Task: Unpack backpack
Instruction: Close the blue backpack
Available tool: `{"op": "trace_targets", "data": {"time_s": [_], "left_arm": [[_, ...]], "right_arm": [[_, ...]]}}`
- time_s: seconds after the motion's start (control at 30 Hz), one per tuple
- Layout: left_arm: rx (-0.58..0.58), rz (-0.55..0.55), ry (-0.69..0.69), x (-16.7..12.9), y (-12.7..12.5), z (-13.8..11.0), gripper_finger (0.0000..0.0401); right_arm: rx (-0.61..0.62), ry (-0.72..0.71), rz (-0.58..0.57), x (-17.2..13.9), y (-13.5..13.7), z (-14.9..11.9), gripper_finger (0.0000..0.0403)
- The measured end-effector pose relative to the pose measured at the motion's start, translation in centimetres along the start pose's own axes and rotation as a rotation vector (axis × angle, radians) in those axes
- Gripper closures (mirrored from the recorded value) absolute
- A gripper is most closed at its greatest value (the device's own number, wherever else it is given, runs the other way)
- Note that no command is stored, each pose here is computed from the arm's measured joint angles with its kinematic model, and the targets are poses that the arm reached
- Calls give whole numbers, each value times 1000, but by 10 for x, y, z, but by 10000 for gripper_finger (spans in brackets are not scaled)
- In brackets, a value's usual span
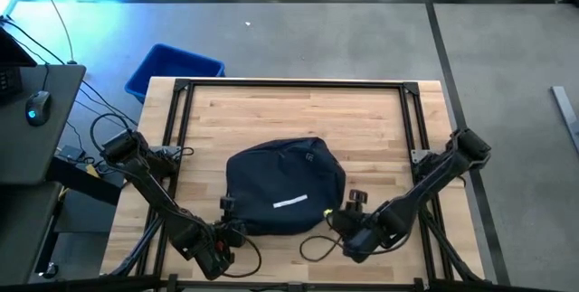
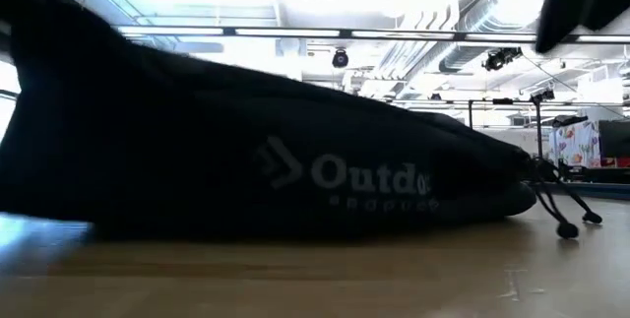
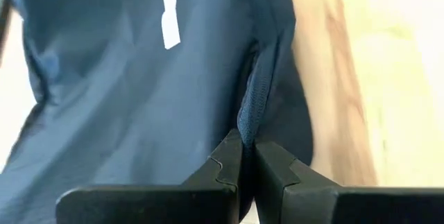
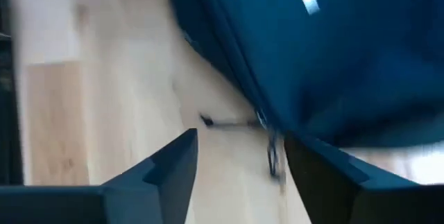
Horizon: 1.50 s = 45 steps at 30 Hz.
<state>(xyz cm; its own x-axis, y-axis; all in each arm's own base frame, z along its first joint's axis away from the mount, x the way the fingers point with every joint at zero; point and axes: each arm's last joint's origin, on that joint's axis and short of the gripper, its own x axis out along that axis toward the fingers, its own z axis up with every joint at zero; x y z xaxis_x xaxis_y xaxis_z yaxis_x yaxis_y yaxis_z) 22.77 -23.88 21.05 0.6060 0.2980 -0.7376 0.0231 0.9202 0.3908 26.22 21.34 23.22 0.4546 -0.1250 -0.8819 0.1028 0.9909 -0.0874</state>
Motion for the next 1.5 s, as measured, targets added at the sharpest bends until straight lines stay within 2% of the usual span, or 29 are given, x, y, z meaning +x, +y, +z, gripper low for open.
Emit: {"op": "trace_targets", "data": {"time_s": [0.13, 0.23, 0.33, 0.43, 0.53, 0.77, 1.0, 1.2, 1.3, 1.4, 1.5], "left_arm": [[0, 85, -23, -7, 12, 14, 401], [-67, 120, -72, -12, 27, 29, 401], [-124, 134, -123, -20, 45, 44, 401], [-134, 133, -140, -26, 58, 53, 401], [-135, 119, -147, -32, 69, 58, 401], [-166, 83, -158, -38, 82, 62, 401], [-162, 73, -192, -37, 85, 68, 401], [-179, 68, -209, -36, 85, 71, 401], [-187, 67, -216, -36, 85, 72, 401], [-175, 68, -231, -36, 86, 75, 401], [-157, 60, -246, -35, 87, 78, 401]], "right_arm": [[-95, -149, 52, 1, 9, 14, 184], [-128, -252, 54, 11, 16, 25, 183], [-150, -314, 18, 28, 20, 34, 183], [-171, -337, -23, 44, 18, 41, 182], [-141, -354, -63, 52, 9, 50, 182], [-60, -433, -74, 34, -9, 81, 182], [-98, -454, -83, 27, -21, 100, 182], [-93, -517, -26, 3, -34, 127, 182], [-122, -499, 13, 10, -47, 135, 182], [-149, -474, 104, 17, -61, 142, 183], [-134, -482, 164, 21, -71, 148, 190]]}}
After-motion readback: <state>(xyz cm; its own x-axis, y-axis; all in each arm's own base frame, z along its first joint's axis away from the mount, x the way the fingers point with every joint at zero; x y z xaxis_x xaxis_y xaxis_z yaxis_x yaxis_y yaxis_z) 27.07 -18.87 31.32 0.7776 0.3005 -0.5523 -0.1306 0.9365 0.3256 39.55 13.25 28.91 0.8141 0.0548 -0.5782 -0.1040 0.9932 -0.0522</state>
